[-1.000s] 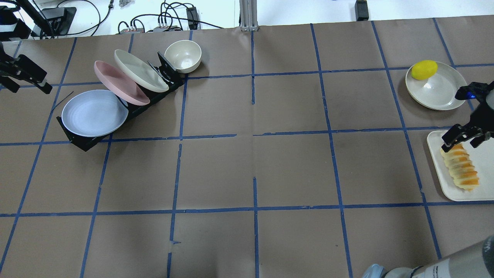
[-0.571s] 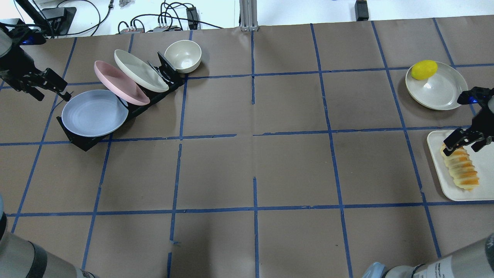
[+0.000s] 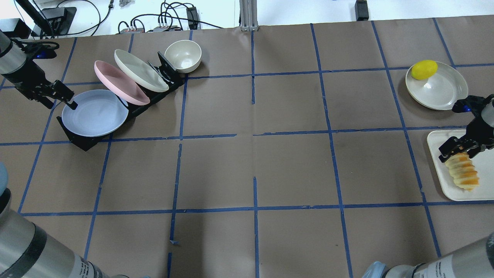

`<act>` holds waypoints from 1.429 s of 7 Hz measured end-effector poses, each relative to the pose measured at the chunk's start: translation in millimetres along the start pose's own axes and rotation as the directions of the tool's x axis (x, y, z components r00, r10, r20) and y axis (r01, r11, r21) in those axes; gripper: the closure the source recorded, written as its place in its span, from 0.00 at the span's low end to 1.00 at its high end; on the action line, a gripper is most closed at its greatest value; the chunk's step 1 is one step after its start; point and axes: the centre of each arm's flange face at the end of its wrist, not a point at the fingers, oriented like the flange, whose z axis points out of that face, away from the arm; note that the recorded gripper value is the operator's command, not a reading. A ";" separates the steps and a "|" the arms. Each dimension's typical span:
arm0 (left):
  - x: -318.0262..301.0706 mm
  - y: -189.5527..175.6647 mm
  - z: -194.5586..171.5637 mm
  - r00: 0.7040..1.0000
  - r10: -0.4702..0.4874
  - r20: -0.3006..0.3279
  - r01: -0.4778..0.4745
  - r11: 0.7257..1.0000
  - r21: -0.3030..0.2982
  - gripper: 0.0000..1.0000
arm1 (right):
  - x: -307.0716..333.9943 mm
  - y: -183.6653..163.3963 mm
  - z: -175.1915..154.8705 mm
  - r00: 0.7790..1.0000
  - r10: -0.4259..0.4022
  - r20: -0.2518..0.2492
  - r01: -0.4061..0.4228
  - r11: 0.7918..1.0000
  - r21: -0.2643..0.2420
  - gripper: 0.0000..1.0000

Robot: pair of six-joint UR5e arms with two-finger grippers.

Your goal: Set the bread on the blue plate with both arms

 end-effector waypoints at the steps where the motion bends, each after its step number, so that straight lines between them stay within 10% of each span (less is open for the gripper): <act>1: -11.8 -2.9 11.3 1.000 -0.003 -0.014 0.003 1.000 0.001 0.00 | -0.5 0.6 1.6 1.000 0.000 0.000 0.000 1.000 -0.005 0.94; 7: -20.9 -20.2 36.6 0.999 0.004 -0.053 -0.003 1.000 0.019 0.00 | 8.4 -5.2 -43.1 1.000 -0.008 -0.020 0.008 1.000 0.003 0.95; 8: -21.0 -20.5 37.6 0.999 0.004 -0.055 -0.003 1.000 0.020 0.07 | 15.1 -10.0 -78.0 1.000 -0.010 -0.021 0.011 1.000 0.004 0.95; 10: -20.5 -21.0 38.4 0.998 0.004 -0.055 -0.003 1.000 0.020 0.54 | 14.5 -24.9 -155.1 0.999 -0.038 -0.026 0.038 0.999 0.003 0.94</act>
